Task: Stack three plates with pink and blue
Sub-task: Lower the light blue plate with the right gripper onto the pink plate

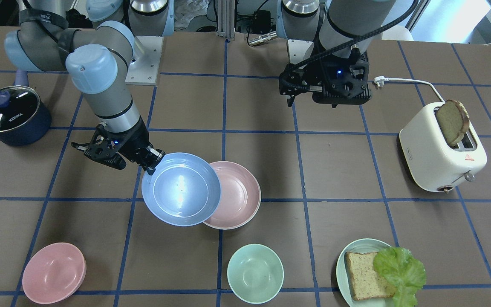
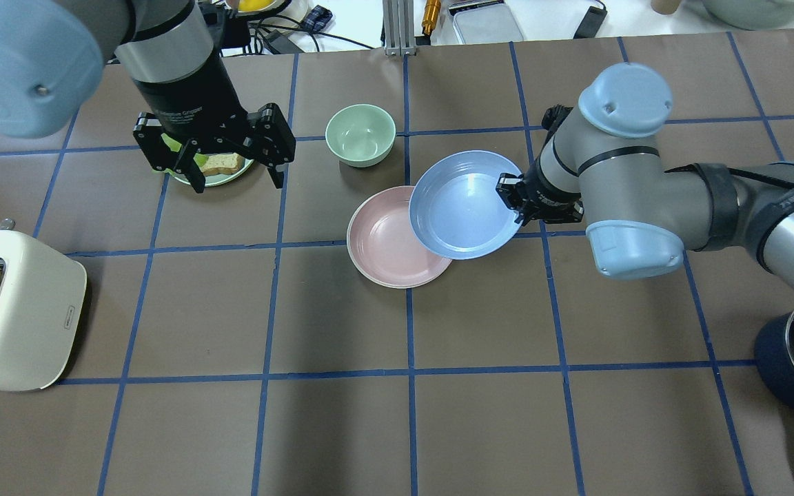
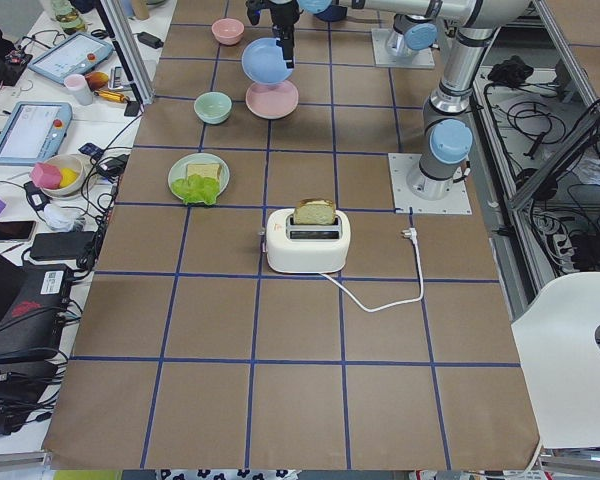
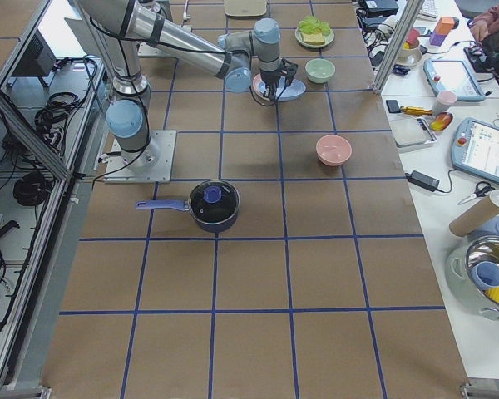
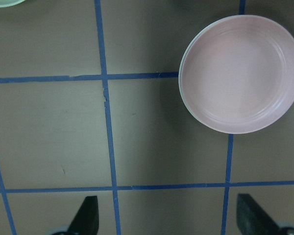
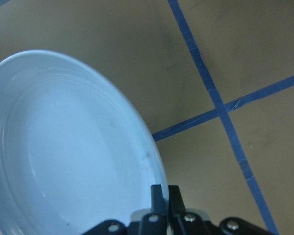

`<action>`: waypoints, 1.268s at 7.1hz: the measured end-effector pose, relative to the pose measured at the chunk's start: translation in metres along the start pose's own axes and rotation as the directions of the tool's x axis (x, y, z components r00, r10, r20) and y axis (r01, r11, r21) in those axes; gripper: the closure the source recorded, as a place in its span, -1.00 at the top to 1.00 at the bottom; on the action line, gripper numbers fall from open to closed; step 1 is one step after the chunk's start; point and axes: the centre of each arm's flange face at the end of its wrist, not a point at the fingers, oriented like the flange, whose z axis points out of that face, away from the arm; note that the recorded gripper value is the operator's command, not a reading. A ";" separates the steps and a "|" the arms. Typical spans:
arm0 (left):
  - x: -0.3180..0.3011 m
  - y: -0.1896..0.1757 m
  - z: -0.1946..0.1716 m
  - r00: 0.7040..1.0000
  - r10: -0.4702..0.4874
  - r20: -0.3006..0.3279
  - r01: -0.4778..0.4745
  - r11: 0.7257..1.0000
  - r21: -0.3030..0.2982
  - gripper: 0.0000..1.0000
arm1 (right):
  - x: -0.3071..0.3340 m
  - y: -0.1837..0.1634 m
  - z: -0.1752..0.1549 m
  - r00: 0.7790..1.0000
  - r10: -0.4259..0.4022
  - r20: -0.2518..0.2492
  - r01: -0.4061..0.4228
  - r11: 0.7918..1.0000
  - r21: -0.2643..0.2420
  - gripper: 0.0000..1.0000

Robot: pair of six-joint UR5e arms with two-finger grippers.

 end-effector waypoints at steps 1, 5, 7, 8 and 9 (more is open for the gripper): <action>-0.005 0.005 0.002 1.000 -0.008 -0.001 0.008 1.000 0.020 1.00 | -0.016 0.011 0.007 1.000 0.021 0.008 -0.021 1.000 0.005 -1.00; -0.011 0.004 0.003 1.000 -0.018 -0.008 0.019 0.996 0.089 1.00 | -0.049 0.032 0.046 0.998 0.065 0.005 -0.065 0.998 0.018 -0.92; -0.015 0.004 0.000 0.999 -0.031 -0.013 0.032 0.995 0.096 1.00 | -0.052 0.035 0.052 0.997 0.071 0.006 -0.071 0.997 0.006 0.26; -0.015 0.004 0.000 0.999 -0.033 -0.014 0.034 0.995 0.097 1.00 | -0.053 0.036 0.053 0.997 0.078 0.007 -0.078 0.997 0.003 0.86; -0.015 0.004 -0.001 0.999 -0.032 -0.015 0.034 0.995 0.097 1.00 | -0.054 0.036 0.053 0.996 0.083 0.007 -0.084 0.997 0.003 0.90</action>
